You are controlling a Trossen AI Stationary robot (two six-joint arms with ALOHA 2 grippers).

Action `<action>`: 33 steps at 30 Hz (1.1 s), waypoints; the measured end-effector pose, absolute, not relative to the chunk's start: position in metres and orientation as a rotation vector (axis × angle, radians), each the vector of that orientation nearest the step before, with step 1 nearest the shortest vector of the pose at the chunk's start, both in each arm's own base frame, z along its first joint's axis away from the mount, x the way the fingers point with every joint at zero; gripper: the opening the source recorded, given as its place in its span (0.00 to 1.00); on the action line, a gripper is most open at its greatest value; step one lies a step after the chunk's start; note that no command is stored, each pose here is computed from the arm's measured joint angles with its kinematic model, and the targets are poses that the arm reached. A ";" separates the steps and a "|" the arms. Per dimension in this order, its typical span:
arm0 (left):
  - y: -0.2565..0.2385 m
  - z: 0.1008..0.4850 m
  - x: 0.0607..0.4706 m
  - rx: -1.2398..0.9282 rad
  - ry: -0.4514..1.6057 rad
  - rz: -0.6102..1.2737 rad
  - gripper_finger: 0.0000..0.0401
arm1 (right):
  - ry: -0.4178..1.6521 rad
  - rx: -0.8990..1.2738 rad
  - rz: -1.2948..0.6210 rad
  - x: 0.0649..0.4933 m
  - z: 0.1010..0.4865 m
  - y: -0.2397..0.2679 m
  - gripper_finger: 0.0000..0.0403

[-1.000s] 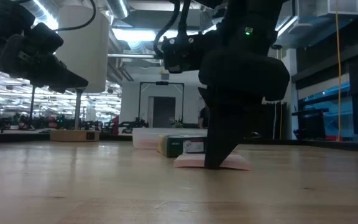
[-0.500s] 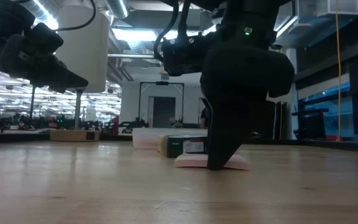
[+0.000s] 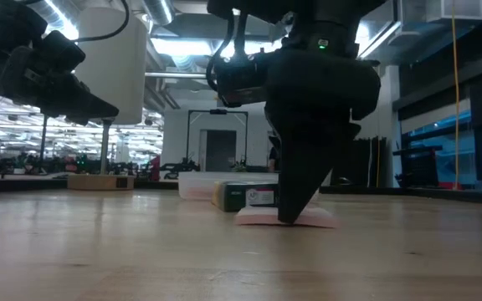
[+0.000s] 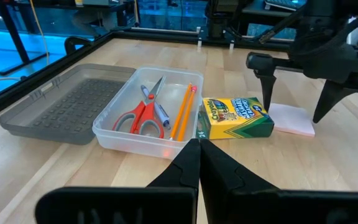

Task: Pack school essentials
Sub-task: Put the light pink sticky note into the gray supply box

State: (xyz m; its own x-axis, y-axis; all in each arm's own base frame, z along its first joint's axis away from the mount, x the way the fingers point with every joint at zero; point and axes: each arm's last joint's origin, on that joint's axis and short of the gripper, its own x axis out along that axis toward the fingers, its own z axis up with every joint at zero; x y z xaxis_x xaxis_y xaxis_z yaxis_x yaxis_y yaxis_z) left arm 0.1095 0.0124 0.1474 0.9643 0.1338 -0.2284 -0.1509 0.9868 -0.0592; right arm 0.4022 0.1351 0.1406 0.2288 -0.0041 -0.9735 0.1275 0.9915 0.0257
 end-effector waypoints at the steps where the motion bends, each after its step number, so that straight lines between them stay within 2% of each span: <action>1: 0.012 0.147 0.109 -0.076 0.226 0.145 0.00 | 1.337 0.100 -0.086 0.402 0.141 0.135 0.99; 15: 0.012 0.147 0.109 -0.076 0.226 0.145 0.00 | 1.302 0.109 -0.114 0.395 0.120 0.129 0.99; 28: 0.012 0.147 0.109 -0.076 0.226 0.145 0.00 | 1.276 0.045 -0.157 0.395 0.119 0.127 0.99; 33: 0.012 0.147 0.109 -0.076 0.226 0.144 0.00 | 1.268 0.036 -0.178 0.395 0.119 0.126 0.92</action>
State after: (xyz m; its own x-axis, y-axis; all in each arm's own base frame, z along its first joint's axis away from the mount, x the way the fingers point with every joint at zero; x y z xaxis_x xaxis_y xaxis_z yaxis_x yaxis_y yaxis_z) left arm 0.1095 0.0124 0.1475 0.9644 0.1339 -0.2282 -0.1510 0.9868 -0.0592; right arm 0.3948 0.1264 0.1188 0.2864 -0.1131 -0.9514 0.1526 0.9857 -0.0713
